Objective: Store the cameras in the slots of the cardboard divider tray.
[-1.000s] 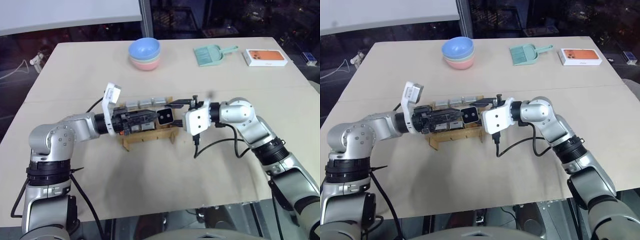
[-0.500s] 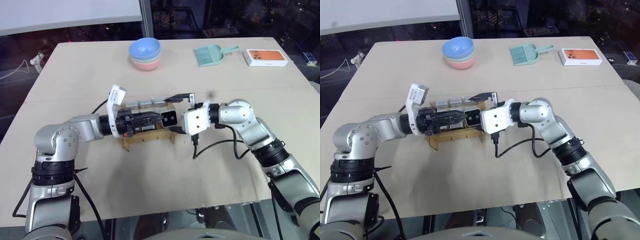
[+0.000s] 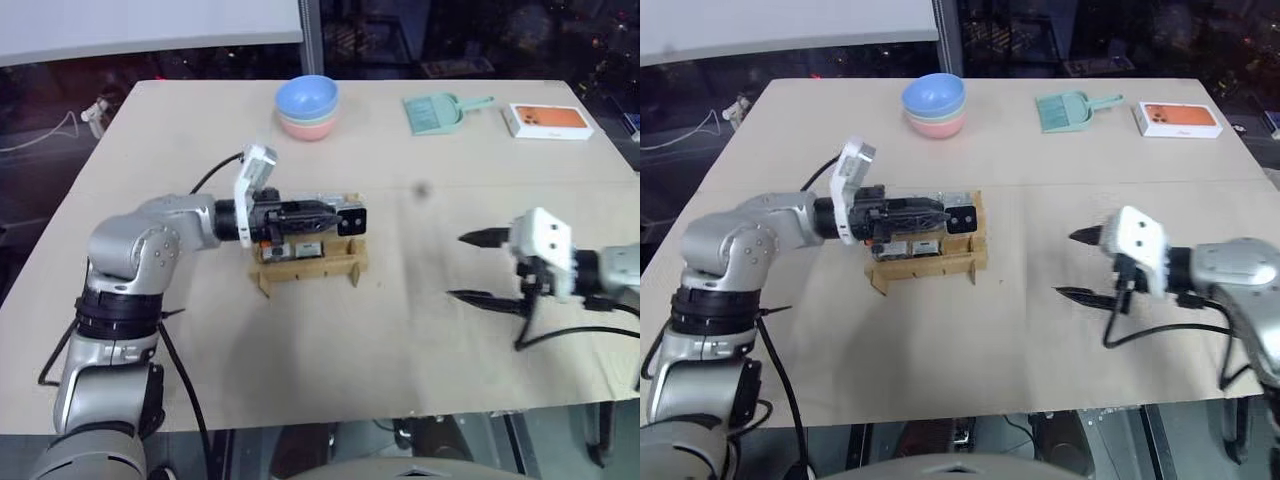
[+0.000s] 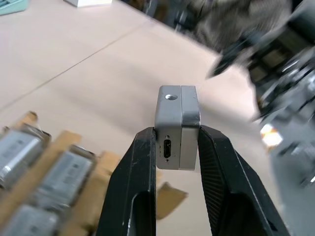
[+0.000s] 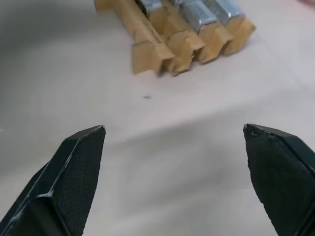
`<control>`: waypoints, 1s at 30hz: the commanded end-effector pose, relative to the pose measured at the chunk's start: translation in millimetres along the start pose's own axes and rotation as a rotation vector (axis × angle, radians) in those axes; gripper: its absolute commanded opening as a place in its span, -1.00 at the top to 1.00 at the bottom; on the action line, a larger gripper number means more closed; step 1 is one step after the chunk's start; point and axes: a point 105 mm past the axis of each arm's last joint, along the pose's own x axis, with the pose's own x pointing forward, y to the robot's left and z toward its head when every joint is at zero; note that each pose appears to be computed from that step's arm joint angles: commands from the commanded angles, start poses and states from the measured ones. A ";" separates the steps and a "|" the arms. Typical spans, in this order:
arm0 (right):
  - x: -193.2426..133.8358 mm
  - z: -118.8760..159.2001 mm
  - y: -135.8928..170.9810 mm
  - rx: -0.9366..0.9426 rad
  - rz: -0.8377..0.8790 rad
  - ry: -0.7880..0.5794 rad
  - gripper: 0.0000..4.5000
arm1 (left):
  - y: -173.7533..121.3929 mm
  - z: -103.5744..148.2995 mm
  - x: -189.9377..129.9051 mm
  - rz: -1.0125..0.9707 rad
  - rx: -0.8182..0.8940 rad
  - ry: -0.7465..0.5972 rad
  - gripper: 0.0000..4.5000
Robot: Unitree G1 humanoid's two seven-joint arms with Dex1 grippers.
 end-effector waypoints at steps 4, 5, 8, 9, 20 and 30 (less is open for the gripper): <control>-38.1 23.5 30.6 0.140 0.002 -0.054 -0.97 | 10.2 5.5 4.0 -0.001 0.172 0.191 0.73; -40.6 25.7 31.3 0.142 -0.015 -0.060 -0.97 | 11.5 6.2 3.5 -0.005 0.194 0.221 0.73; -42.1 27.9 37.0 0.155 -0.032 -0.062 -0.97 | 13.9 3.5 0.9 -0.024 0.238 0.326 0.73; -41.7 28.2 38.0 0.157 -0.036 -0.063 -0.97 | 14.7 2.2 -0.1 -0.030 0.261 0.358 0.73; -37.1 30.5 39.3 0.167 -0.086 -0.090 -0.97 | 25.5 -4.4 3.0 -0.112 0.400 0.616 0.73; -40.0 32.4 34.4 0.155 -0.108 -0.078 -0.97 | 43.4 -12.8 12.3 -0.092 0.506 0.867 0.73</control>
